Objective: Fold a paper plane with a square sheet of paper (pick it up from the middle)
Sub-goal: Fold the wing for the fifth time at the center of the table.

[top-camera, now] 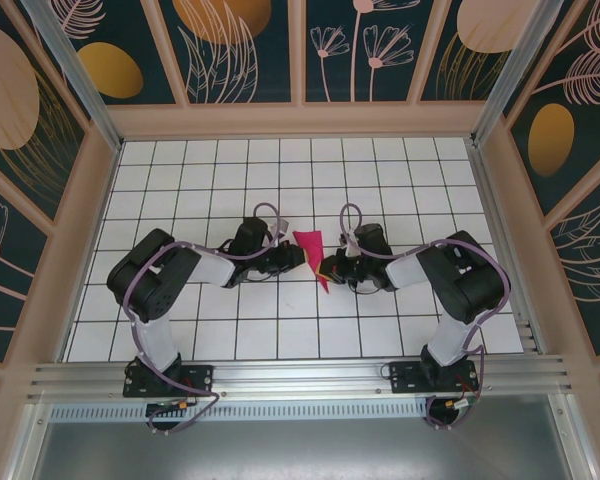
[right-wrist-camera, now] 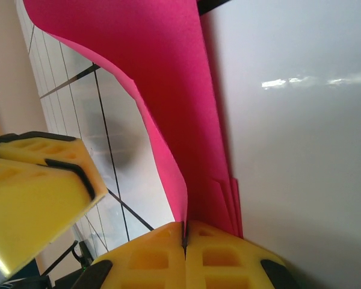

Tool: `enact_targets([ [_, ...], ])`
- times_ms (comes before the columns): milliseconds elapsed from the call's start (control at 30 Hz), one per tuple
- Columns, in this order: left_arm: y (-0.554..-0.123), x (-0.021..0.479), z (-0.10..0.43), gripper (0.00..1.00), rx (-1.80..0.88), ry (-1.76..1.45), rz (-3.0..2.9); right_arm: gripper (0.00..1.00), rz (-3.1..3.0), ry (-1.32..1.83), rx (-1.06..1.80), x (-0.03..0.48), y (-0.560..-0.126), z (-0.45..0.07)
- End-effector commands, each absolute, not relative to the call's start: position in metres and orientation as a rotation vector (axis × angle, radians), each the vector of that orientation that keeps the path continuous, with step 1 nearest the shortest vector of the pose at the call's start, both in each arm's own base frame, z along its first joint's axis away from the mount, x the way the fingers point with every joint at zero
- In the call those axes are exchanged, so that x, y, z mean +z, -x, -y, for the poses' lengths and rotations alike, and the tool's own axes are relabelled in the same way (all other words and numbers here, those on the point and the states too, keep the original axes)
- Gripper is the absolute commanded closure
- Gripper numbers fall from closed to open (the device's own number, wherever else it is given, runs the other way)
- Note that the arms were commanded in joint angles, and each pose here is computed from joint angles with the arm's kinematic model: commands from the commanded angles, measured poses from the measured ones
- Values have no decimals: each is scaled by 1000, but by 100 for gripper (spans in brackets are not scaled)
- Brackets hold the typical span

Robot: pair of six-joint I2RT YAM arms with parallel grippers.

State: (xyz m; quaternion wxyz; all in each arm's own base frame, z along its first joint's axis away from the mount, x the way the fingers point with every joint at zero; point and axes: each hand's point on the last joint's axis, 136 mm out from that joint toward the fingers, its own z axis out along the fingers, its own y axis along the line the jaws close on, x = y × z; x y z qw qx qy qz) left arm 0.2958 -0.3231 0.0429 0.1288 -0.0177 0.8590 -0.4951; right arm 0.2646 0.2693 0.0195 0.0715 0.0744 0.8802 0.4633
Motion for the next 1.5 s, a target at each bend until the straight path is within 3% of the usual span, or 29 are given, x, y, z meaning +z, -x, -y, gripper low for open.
enact_targets([
  [0, -299, 37, 327, 86, -1416, 31, -2510, 100, -2735, -336, 1305, -3, -262, -258],
  [433, -310, 27, 329, 89, -1335, 46, -2544, 100, -2741, -228, 1389, -2, -256, -272],
  [767, -311, 57, 298, 90, -1184, 111, -2439, 100, -2707, -54, 1518, 13, -253, -303],
  [1467, -298, 6, 303, 91, -1181, 162, -2624, 100, -2765, -80, 1466, -1, -253, -300],
])
